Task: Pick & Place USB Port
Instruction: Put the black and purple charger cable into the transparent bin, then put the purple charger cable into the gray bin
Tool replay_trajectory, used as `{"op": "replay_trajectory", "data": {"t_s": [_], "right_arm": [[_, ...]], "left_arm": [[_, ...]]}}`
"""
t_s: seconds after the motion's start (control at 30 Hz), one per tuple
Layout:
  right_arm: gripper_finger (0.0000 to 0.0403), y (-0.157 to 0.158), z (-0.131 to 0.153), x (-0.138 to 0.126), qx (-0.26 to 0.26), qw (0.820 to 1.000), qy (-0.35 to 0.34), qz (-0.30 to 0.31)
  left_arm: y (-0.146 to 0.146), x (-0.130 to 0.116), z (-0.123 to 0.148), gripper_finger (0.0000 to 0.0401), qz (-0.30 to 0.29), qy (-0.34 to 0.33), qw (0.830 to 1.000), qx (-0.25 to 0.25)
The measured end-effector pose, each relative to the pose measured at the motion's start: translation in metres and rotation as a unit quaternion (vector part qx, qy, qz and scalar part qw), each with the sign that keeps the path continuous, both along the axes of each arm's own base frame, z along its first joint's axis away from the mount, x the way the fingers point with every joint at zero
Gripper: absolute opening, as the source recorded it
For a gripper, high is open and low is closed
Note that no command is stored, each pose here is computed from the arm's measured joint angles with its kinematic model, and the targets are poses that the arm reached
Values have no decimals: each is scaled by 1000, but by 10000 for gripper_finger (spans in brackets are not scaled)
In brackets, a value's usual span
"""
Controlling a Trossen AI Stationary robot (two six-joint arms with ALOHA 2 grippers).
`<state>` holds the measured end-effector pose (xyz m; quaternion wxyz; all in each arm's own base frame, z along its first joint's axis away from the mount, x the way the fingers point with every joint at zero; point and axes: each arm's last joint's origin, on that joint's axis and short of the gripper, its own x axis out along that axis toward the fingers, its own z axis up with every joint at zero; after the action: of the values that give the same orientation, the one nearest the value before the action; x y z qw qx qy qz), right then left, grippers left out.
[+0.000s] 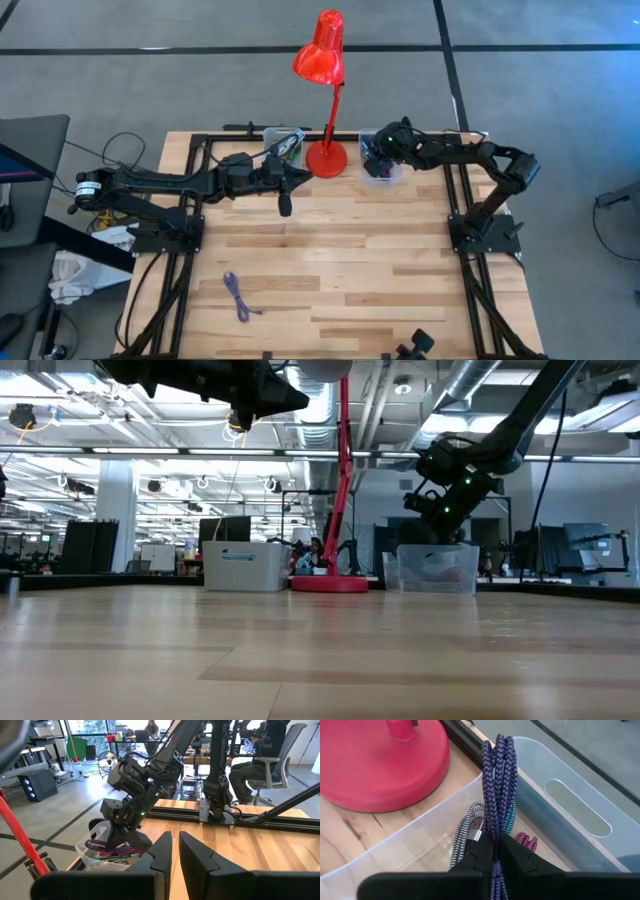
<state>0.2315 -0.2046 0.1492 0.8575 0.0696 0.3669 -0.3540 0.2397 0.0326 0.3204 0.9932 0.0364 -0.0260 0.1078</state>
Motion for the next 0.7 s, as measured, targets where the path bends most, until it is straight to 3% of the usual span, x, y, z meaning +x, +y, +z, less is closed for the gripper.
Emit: {"op": "replay_trajectory", "data": {"t_s": [0.5, 0.7], "right_arm": [[116, 0, 2, 0, -15, 1000, 4, -1], [153, 5, 28, -5, -45, 999, -17, 12]], "left_arm": [[1, 0, 0, 36, 12, 0, 1000, 0], [1, 0, 0, 36, 13, 3, 1000, 13]]}}
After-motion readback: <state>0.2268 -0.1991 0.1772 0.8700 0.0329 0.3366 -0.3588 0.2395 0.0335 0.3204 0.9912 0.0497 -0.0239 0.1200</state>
